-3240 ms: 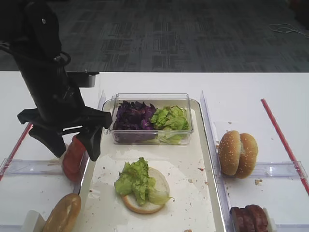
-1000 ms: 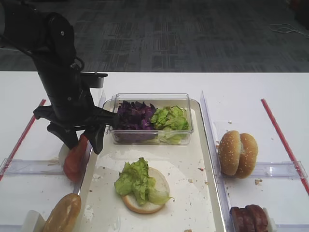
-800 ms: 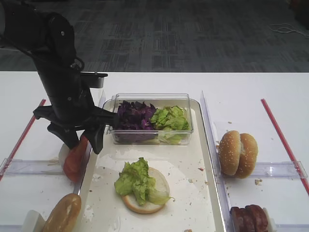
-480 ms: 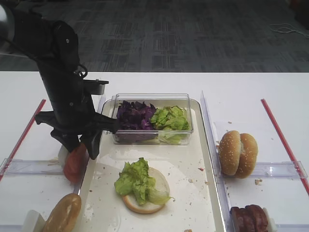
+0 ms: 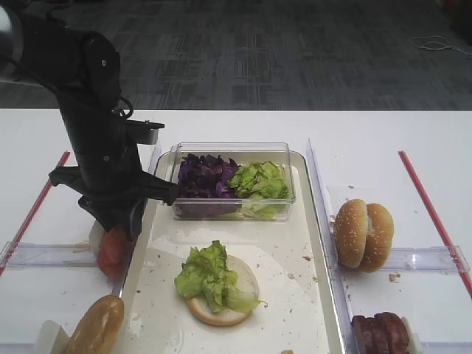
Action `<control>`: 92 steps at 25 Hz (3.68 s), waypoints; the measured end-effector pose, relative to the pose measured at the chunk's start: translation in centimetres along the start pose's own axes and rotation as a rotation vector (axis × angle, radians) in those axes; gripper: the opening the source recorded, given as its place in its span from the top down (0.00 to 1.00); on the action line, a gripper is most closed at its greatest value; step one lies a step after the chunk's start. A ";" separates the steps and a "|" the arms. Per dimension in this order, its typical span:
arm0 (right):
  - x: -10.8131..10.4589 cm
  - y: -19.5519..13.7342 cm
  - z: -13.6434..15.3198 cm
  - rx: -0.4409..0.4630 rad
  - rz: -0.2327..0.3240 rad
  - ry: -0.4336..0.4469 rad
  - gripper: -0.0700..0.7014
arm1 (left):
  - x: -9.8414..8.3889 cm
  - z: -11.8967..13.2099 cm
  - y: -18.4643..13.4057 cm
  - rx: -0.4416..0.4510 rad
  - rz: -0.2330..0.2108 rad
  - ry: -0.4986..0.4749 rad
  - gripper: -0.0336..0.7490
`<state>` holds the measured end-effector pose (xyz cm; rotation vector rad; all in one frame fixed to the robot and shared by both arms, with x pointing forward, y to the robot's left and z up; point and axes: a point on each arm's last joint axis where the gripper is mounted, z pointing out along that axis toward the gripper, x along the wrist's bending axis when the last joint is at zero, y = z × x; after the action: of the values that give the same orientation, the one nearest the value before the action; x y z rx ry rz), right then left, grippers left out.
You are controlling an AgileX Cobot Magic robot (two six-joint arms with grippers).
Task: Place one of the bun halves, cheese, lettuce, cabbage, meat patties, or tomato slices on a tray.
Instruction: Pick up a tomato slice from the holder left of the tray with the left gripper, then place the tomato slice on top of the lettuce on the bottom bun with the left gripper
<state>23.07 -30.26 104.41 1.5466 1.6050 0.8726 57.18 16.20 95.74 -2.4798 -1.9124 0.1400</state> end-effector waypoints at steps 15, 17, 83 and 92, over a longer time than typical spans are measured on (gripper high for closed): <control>0.0 0.0 0.0 0.000 0.000 0.000 0.02 | 0.2 0.0 0.0 -0.002 0.005 0.021 0.92; 0.0 0.0 0.0 0.000 0.000 0.000 0.02 | 0.2 0.0 0.0 -0.002 0.005 0.021 0.92; -0.1 0.0 0.0 0.000 0.001 -0.006 0.02 | -5.5 -12.0 -2.7 -0.297 0.304 -0.586 0.93; -0.1 0.0 0.0 0.000 0.001 -0.006 0.02 | -6.3 -6.4 -5.1 -0.182 0.306 -0.801 0.93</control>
<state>23.07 -30.32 104.41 1.5486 1.6001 0.8671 51.18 11.74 102.85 -3.1324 -1.7476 1.1652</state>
